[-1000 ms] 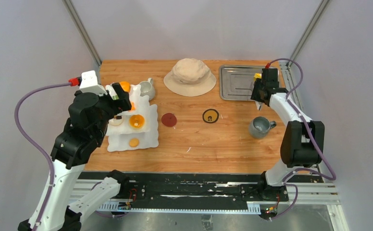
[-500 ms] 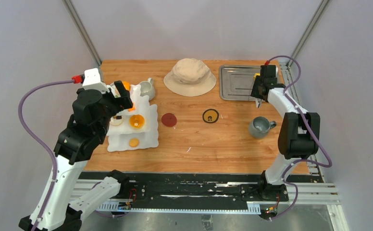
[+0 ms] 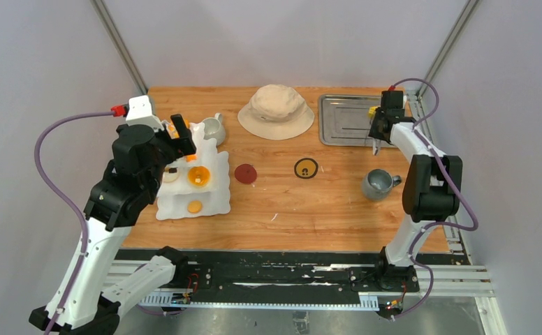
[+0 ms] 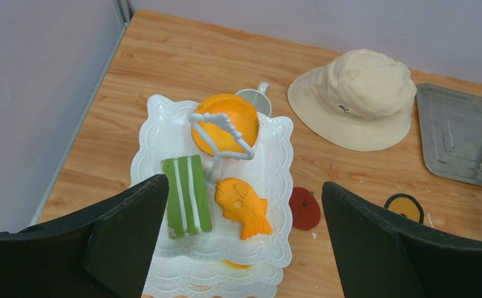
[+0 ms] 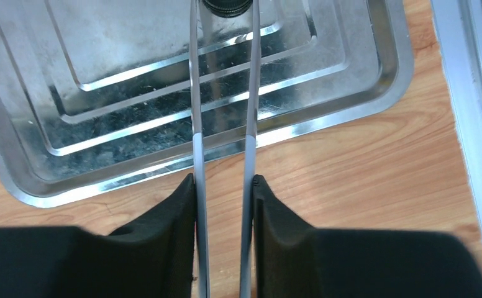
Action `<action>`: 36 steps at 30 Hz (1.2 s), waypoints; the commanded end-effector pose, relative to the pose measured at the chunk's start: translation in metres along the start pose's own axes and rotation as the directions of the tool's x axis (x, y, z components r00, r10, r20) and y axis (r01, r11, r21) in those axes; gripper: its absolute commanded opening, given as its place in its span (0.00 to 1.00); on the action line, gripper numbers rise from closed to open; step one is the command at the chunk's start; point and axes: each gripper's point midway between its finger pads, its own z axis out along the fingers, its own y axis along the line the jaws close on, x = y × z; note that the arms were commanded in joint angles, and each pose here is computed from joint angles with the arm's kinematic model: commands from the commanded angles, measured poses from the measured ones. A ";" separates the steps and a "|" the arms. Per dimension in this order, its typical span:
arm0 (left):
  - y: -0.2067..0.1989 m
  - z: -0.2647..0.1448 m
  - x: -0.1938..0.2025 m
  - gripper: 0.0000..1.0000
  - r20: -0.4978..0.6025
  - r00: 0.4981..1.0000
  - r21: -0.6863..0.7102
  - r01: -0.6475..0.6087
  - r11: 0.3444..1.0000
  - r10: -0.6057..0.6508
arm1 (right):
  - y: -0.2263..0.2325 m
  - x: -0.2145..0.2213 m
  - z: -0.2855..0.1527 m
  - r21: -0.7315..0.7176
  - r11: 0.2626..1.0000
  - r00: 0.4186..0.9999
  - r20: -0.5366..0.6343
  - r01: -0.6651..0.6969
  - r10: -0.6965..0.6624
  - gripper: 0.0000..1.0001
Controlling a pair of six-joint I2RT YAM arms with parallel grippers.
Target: Serve the afternoon tea
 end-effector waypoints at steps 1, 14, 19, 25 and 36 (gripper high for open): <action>-0.002 0.004 -0.005 0.98 0.028 1.000 -0.006 -0.001 1.000 0.001 | 0.001 -0.016 -0.009 -0.033 0.999 0.999 0.025 -0.042 0.043 0.18; 0.000 0.000 -0.006 0.98 0.035 0.999 -0.001 -0.001 1.000 0.001 | 0.009 -0.002 -0.077 -0.173 0.984 0.997 0.061 -0.039 0.051 0.12; 0.000 -0.005 -0.006 0.98 0.037 0.999 0.014 0.009 1.000 -0.010 | 0.019 -0.001 -0.107 -0.256 0.967 0.994 0.096 -0.021 0.047 0.11; 0.003 -0.011 -0.008 0.98 0.044 0.999 0.018 0.023 1.000 -0.023 | 0.074 0.008 -0.156 -0.431 0.896 0.987 0.157 0.105 -0.040 0.11; 0.007 -0.022 -0.012 0.98 0.057 0.997 0.025 0.042 0.999 -0.044 | 0.254 0.112 -0.246 -0.773 0.495 0.905 0.241 0.397 -0.351 0.12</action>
